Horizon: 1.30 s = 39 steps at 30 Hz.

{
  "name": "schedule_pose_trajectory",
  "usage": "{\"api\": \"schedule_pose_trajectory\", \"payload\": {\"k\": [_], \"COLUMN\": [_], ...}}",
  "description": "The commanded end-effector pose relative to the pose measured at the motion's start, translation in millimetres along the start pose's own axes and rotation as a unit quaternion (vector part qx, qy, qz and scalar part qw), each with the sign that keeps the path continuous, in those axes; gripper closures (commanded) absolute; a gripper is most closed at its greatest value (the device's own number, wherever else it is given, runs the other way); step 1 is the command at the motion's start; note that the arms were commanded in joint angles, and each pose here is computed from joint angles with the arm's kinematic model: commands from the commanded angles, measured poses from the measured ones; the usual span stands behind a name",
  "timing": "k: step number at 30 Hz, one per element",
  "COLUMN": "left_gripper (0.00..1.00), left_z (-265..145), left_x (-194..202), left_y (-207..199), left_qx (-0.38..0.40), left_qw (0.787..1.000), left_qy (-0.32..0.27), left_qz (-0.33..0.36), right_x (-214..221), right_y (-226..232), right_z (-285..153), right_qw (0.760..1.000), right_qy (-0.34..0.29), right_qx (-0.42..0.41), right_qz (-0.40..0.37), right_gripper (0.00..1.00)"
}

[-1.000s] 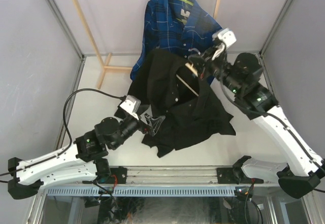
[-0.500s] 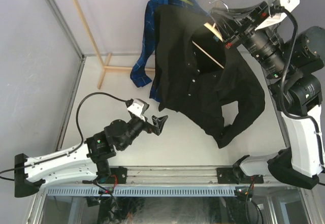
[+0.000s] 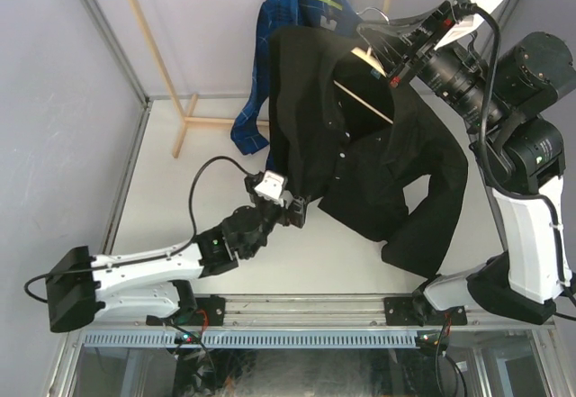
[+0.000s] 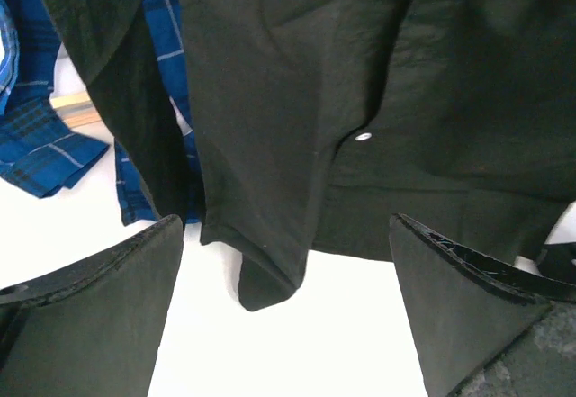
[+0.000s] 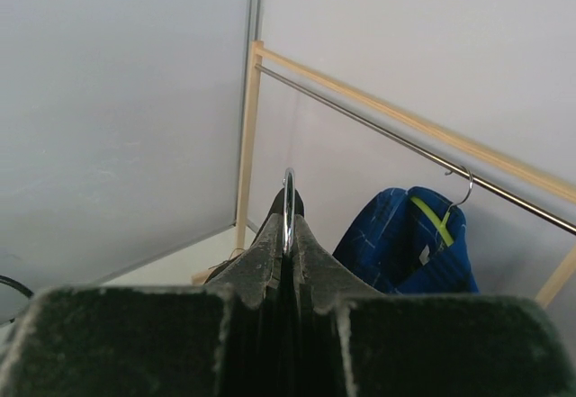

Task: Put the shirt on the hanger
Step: Hang the shirt on the hanger.

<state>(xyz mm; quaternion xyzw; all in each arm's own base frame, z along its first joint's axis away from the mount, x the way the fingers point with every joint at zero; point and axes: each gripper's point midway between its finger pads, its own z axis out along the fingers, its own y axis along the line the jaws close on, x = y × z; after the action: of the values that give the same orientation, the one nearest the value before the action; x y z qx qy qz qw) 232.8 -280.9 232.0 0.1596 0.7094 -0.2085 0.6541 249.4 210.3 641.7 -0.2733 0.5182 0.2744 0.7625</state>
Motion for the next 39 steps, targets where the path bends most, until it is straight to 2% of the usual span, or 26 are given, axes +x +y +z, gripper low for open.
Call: {"api": "schedule_pose_trajectory", "payload": {"k": [1, 5, 8, 11, 15, 19, 20, 29, 39], "left_gripper": [0.02, 0.06, 0.19, 0.36, 0.7, 0.96, 0.99, 1.0, 1.0], "left_z": [21.2, 35.8, 47.7, 57.0, 68.8, 74.8, 75.3, 70.9, 61.7], "left_x": [-3.7, 9.1, 19.6, 34.7, 56.5, 70.9, 74.0, 108.7, 135.3], "left_y": [7.5, -5.1, -0.5, 14.2, 31.1, 43.2, 45.6, 71.1, 85.2], "left_qx": [-0.027, -0.009, -0.031, -0.07, -0.112, -0.135, -0.138, -0.168, -0.183], "left_qw": [0.999, 1.0, 0.999, 0.997, 0.993, 0.989, 0.989, 0.981, 0.975], "left_qy": [-0.025, -0.015, -0.003, 0.012, 0.037, 0.051, 0.055, 0.092, 0.12], "left_qz": [-0.024, -0.025, -0.015, -0.011, -0.006, -0.017, -0.02, -0.023, -0.028], "right_x": [-43.7, -46.2, -46.5, -49.8, -62.7, -74.0, -75.7, -89.9, -87.0], "right_y": [1.5, 3.2, 3.9, 5.8, 11.0, 15.6, 15.9, 14.0, 13.8], "right_z": [-15.3, -17.7, -19.6, -21.9, -27.1, -33.3, -34.6, -47.1, -45.3], "right_qw": [0.998, 0.997, 0.997, 0.997, 0.995, 0.994, 0.994, 0.992, 0.992], "right_qy": [-0.067, -0.07, -0.069, -0.073, -0.093, -0.106, -0.108, -0.125, -0.12], "right_qx": [0.0, -0.003, -0.004, -0.008, -0.018, -0.028, -0.028, -0.017, -0.019], "right_qz": [-0.019, -0.019, -0.02, -0.02, -0.014, -0.012, -0.013, -0.022, -0.021], "right_gripper": [1.0, 1.0, 1.0, 1.0, 1.0, 1.0, 1.0, 1.0, 1.0]}}
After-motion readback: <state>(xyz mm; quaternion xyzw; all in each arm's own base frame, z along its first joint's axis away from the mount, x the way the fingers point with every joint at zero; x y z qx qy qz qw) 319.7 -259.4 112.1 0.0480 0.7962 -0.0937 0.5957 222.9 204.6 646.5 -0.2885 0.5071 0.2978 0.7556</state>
